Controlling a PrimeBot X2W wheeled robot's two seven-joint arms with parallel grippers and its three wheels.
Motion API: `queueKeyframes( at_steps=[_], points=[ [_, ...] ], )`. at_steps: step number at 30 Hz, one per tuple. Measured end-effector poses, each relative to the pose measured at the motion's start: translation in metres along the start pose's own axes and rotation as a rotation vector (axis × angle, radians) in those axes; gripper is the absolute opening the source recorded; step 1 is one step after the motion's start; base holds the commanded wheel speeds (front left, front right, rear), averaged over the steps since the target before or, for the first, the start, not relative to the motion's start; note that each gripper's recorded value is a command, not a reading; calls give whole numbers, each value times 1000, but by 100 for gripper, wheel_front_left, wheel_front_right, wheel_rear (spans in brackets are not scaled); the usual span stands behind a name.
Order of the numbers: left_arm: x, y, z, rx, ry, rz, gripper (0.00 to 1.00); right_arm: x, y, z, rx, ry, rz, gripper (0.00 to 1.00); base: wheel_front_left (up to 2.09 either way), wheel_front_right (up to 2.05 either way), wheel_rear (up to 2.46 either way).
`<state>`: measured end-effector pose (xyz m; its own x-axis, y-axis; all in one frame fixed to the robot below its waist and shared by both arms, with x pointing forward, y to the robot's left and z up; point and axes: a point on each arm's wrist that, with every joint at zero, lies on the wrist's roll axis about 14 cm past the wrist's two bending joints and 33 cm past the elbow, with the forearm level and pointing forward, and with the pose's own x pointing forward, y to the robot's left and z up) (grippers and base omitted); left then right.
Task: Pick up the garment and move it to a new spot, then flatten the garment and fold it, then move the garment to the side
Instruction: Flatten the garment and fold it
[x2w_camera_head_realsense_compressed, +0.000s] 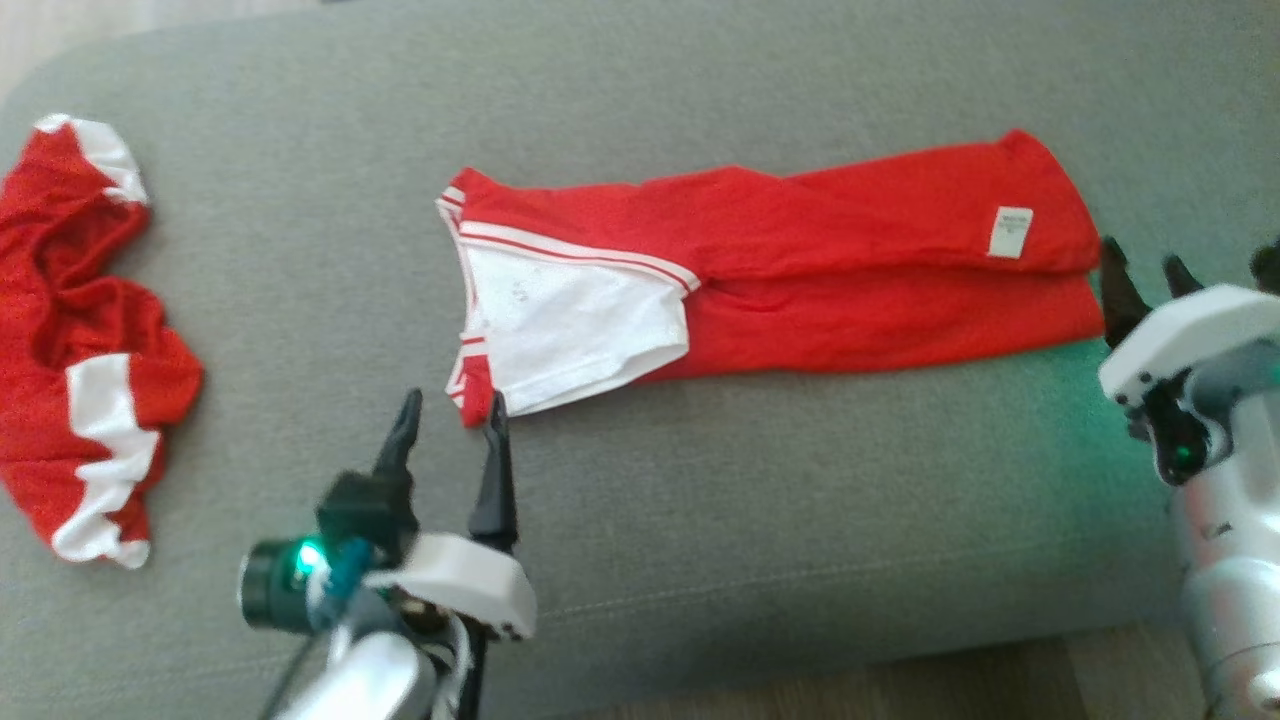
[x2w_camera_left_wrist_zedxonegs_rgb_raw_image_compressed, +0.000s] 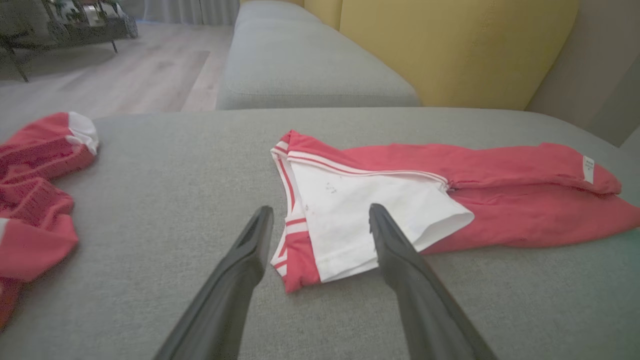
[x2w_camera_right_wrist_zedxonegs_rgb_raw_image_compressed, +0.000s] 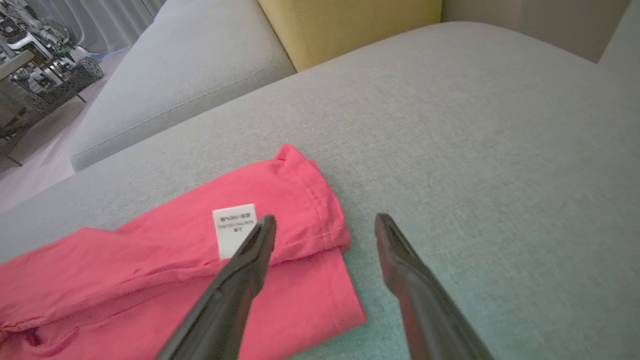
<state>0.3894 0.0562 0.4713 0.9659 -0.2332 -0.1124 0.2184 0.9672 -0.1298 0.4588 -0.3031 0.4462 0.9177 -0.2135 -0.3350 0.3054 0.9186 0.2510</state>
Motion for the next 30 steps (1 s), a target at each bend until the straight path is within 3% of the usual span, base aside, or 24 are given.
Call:
queueKeyframes(
  at_steps=[6,13,20,30],
  points=[
    [-32,-3,3,49,-39,43,100,3,-9,-8,-42,32,-56,100,0,0,0],
    [-51,13,12,49,-73,123,100,23,11,-4,-82,62,-45,100,0,0,0],
    [-51,22,8,56,-64,147,100,37,11,-22,-216,149,-63,100,0,0,0],
    [-41,23,4,67,-57,148,100,48,26,-61,-249,320,-72,100,0,0,0]
  ],
)
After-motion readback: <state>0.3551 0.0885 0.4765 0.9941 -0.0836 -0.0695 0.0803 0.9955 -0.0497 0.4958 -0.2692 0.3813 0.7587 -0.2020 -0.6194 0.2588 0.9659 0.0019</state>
